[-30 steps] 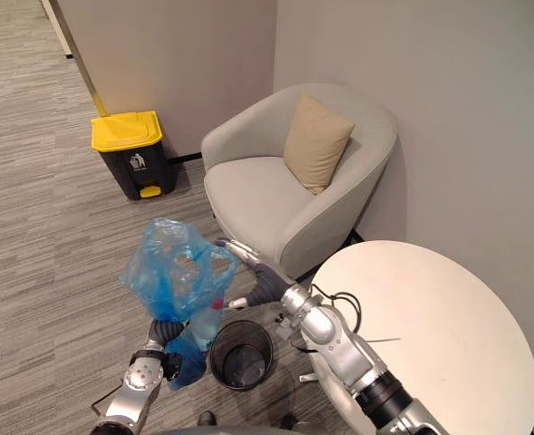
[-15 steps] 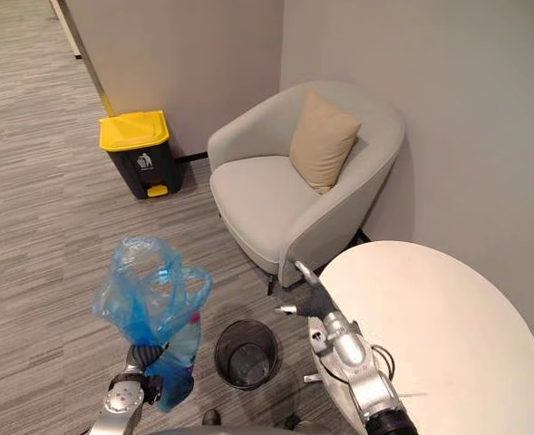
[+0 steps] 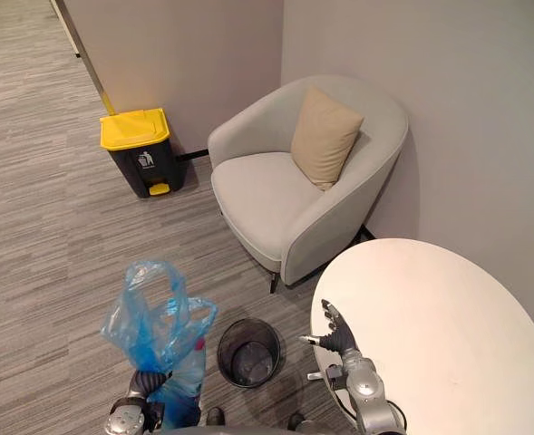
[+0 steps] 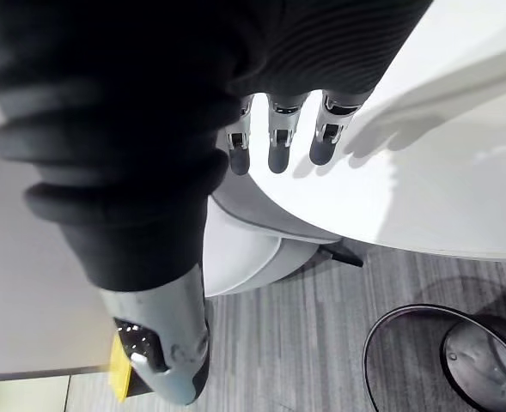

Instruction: Gather rubbish on tea table into small bin, then transfer packed bag to large trash can.

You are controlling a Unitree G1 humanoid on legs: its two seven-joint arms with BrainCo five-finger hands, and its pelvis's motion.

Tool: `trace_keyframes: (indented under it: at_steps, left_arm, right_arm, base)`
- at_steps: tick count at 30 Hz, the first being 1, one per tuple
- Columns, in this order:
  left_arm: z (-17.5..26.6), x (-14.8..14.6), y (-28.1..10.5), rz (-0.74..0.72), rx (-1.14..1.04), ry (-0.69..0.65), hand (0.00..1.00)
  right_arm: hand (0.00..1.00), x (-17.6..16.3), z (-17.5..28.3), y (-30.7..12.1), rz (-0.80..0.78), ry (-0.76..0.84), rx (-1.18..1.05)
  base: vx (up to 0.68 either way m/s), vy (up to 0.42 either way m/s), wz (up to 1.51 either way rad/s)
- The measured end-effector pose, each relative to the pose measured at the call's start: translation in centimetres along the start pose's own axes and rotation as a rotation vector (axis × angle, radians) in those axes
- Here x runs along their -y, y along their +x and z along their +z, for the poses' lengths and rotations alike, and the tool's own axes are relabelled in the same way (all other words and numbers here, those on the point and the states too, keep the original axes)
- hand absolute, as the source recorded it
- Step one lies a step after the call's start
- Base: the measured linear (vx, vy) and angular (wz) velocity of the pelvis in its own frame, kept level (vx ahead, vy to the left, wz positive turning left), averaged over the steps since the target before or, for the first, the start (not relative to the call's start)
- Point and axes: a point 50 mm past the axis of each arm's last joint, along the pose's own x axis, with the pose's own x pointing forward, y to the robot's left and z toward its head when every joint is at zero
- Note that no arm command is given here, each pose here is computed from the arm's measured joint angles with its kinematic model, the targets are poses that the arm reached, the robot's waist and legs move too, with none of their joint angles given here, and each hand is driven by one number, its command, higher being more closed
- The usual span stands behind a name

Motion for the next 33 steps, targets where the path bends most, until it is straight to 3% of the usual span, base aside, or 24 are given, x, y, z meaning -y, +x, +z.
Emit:
trace_keyframes:
  at_steps: [8, 20, 23, 33]
  left_arm:
    - [-0.3, 0.2, -0.2, 0.001, -0.012, -0.034, 1.00]
    - [3.7, 0.1, 0.9, 0.026, 0.131, -0.107, 1.00]
    - [3.8, 2.0, 0.2, -0.005, 0.140, -0.158, 1.00]
    - [7.3, 3.4, 0.6, -0.077, 0.267, -0.117, 1.00]
  right_arm:
    - [0.00, 0.2, -0.4, -0.1, -0.037, 0.011, -0.018]
    - [0.00, -2.1, 5.5, 1.8, -0.003, 0.035, 0.197]
    - [0.00, -1.5, 6.4, 2.1, -0.025, 0.024, 0.233]
    - [0.00, 0.3, 7.1, 1.9, -0.119, 0.050, 0.262]
  base:
    - [0.00, 0.001, -0.09]
    - [-0.09, -0.051, 0.10]
    - [-0.33, -0.201, 0.42]
    - [-0.16, -0.060, 0.78]
